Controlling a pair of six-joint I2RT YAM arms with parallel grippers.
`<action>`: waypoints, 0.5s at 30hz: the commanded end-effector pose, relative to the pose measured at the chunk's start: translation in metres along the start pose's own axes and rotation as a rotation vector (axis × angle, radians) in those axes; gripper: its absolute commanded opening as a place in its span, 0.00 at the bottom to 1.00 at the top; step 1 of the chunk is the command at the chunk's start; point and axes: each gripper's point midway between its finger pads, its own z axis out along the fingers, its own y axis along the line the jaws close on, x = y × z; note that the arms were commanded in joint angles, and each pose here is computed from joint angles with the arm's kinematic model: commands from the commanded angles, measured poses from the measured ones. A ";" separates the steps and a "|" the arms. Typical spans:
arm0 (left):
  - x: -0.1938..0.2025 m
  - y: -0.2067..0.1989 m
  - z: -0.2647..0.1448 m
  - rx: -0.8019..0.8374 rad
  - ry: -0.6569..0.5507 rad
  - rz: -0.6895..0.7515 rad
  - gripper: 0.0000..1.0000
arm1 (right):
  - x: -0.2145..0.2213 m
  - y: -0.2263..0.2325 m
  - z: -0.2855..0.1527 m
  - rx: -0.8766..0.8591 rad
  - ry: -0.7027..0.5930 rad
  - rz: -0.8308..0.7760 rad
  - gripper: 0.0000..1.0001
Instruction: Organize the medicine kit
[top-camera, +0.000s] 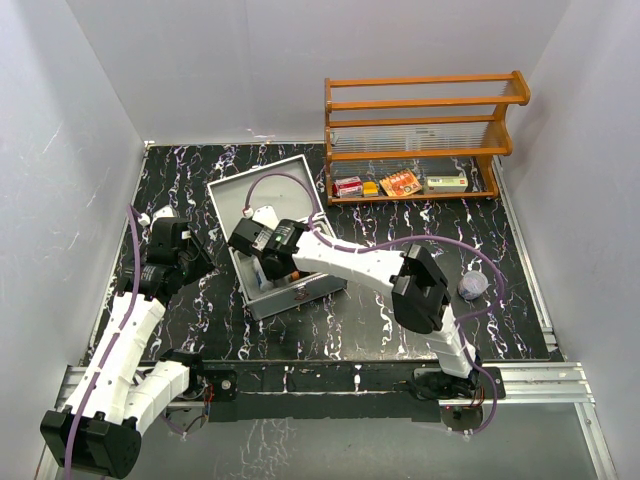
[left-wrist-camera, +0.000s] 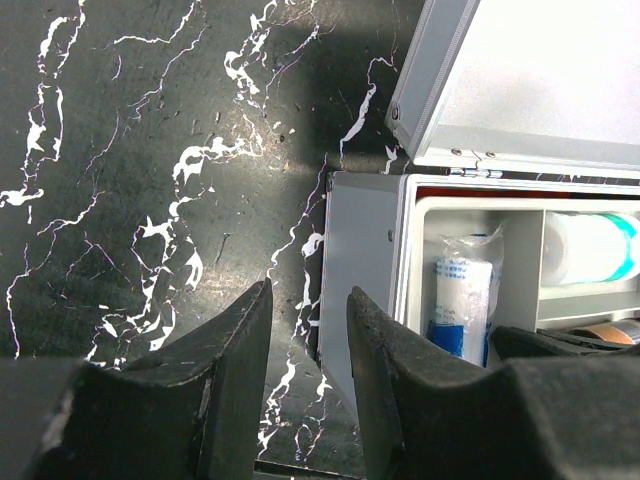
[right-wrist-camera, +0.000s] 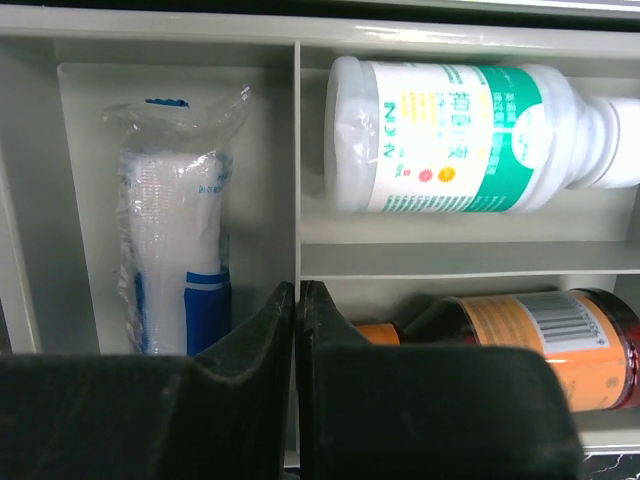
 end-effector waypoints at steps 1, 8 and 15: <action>0.001 0.002 -0.002 -0.002 0.000 0.006 0.35 | -0.016 -0.005 0.003 0.033 -0.051 -0.008 0.00; 0.000 0.000 -0.003 0.005 -0.004 0.004 0.37 | -0.020 -0.006 0.005 0.046 -0.078 0.010 0.00; -0.002 -0.001 -0.003 0.009 -0.004 0.004 0.38 | -0.023 -0.007 0.007 0.038 -0.113 0.028 0.00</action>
